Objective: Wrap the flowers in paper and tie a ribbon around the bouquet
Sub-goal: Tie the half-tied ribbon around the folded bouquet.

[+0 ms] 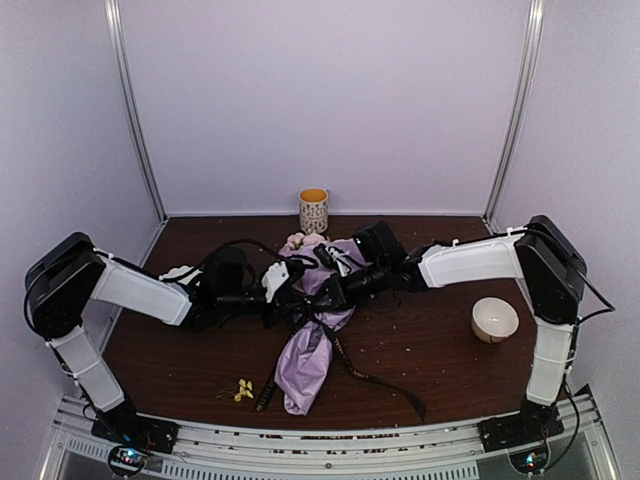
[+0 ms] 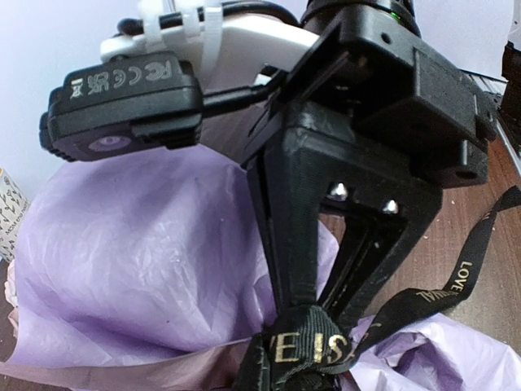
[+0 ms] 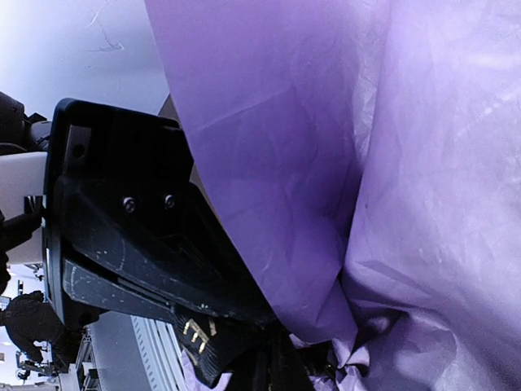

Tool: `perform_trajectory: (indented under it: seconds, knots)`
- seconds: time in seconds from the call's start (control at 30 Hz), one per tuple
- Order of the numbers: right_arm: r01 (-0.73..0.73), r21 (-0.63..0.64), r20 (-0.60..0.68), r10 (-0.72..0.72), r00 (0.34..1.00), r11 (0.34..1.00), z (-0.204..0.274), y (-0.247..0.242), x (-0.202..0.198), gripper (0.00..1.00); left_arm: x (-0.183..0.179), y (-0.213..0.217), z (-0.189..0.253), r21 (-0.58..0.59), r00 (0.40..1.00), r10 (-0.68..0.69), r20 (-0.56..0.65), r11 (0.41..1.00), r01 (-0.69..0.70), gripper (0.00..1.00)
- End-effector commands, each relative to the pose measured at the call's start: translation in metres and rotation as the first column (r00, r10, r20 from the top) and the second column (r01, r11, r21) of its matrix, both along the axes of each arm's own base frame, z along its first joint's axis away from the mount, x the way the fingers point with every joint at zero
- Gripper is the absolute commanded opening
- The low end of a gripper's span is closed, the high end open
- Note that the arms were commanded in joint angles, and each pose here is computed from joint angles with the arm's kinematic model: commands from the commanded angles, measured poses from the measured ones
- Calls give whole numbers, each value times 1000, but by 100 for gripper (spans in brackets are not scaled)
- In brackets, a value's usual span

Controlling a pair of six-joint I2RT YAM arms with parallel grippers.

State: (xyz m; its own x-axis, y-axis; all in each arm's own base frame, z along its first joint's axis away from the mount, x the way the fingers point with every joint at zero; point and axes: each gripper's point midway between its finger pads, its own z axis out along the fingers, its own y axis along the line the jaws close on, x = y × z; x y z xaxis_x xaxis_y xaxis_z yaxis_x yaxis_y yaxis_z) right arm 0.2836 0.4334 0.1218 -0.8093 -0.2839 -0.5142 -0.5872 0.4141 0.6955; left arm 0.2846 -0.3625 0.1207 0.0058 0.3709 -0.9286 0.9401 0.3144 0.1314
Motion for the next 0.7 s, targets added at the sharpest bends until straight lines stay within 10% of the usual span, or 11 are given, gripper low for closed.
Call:
perform_trajectory:
  seconds: [0.0, 0.33, 0.67]
  knots:
    - [13, 3, 46, -13, 999, 1000, 8, 2, 6, 0, -5, -3, 8, -46, 999, -32, 8, 998, 32, 0]
    - [89, -46, 70, -86, 994, 995, 9, -21, 17, 0, -3, 7, 2, -10, 1000, -4, 15, 1000, 4, 0]
    - [73, -52, 76, -69, 995, 996, 14, -16, 16, 3, 2, 3, 15, 1, 999, -13, 40, 1000, 13, 39]
